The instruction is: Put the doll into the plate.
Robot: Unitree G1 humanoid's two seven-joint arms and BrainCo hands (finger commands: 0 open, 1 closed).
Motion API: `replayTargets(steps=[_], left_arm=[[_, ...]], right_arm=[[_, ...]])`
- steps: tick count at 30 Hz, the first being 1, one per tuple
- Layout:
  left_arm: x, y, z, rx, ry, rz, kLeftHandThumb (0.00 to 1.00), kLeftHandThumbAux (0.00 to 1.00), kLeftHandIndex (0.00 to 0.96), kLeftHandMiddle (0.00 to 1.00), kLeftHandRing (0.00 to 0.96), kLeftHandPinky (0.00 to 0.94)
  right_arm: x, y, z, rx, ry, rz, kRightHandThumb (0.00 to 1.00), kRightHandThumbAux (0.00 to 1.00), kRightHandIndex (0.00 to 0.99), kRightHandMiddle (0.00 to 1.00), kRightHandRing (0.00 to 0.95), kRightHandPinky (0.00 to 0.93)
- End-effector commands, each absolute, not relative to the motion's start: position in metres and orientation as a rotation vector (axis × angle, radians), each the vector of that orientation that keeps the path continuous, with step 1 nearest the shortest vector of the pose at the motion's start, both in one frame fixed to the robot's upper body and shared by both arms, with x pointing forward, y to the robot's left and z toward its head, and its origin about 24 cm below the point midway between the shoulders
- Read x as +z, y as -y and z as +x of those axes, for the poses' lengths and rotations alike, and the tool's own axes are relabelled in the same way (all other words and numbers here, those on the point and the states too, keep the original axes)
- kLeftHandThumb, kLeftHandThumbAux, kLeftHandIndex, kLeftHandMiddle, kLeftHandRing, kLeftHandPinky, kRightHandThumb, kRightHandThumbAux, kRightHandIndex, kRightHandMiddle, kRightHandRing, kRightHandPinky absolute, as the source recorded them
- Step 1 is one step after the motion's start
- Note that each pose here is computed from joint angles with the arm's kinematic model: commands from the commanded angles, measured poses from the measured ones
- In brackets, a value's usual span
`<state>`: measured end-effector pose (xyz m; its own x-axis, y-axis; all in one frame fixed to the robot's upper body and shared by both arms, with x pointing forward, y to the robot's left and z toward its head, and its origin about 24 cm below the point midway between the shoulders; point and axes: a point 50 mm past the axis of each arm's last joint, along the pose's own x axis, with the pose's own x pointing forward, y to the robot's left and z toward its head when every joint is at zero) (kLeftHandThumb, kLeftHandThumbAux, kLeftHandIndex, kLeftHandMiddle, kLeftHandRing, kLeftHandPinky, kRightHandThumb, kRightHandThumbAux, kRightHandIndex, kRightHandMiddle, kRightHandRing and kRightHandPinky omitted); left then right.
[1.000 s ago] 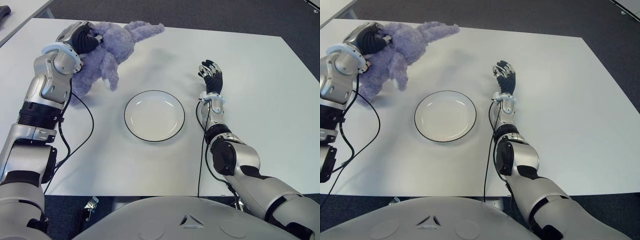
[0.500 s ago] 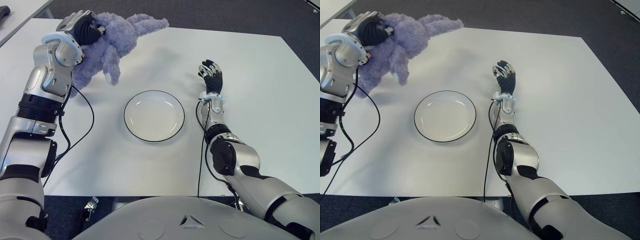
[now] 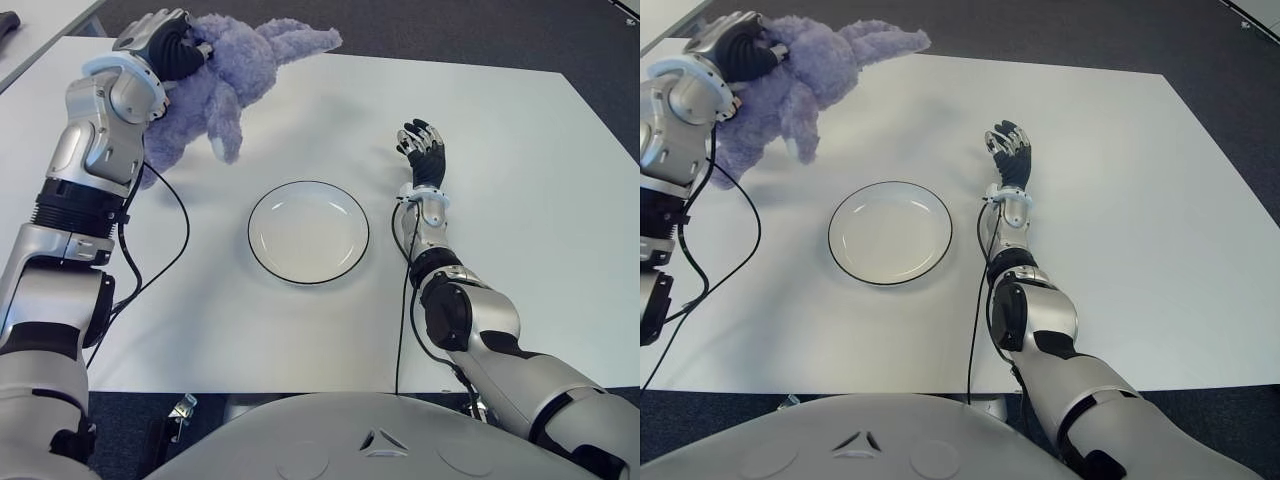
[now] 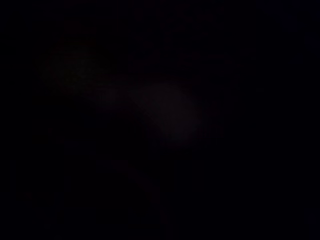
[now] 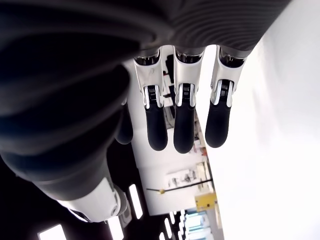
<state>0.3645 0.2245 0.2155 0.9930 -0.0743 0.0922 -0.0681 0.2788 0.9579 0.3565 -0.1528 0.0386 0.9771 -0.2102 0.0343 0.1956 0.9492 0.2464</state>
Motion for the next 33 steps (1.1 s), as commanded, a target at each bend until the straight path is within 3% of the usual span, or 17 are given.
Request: replayTargets(steps=[1,9,13,21,23,33], left_arm=[[0.225,-0.214,0.369,-0.052,0.137,1.349,0.895,0.623,0.796,0.829,0.827,0.778],[0.228,-0.211,0.371,-0.054,0.144,1.351,0.878,0.626,0.788,0.826,0.814,0.660],[0.231,-0.207,0.371,-0.060,0.148,1.361,0.883,0.621,0.786,0.823,0.821,0.793],[0.234,-0.201,0.372,-0.075,0.161,1.363,0.882,0.625,0.796,0.830,0.826,0.765],[0.234,-0.198,0.372,-0.081,0.165,1.366,0.872,0.630,0.797,0.832,0.823,0.680],[0.236,-0.181,0.369,-0.110,0.207,1.378,0.873,0.634,0.799,0.832,0.807,0.568]], right_arm=[[-0.062,0.146,0.282,-0.285,-0.339,0.273,0.320,0.818,0.253,0.284,0.290,0.333],[-0.063,0.146,0.283,-0.290,-0.344,0.274,0.332,0.817,0.265,0.278,0.296,0.332],[-0.063,0.146,0.283,-0.282,-0.345,0.263,0.335,0.814,0.268,0.276,0.292,0.328],[-0.063,0.146,0.283,-0.278,-0.346,0.275,0.340,0.826,0.252,0.288,0.292,0.321],[-0.063,0.146,0.283,-0.278,-0.346,0.281,0.342,0.830,0.253,0.291,0.293,0.321],[-0.062,0.145,0.283,-0.278,-0.342,0.264,0.324,0.827,0.256,0.288,0.293,0.331]])
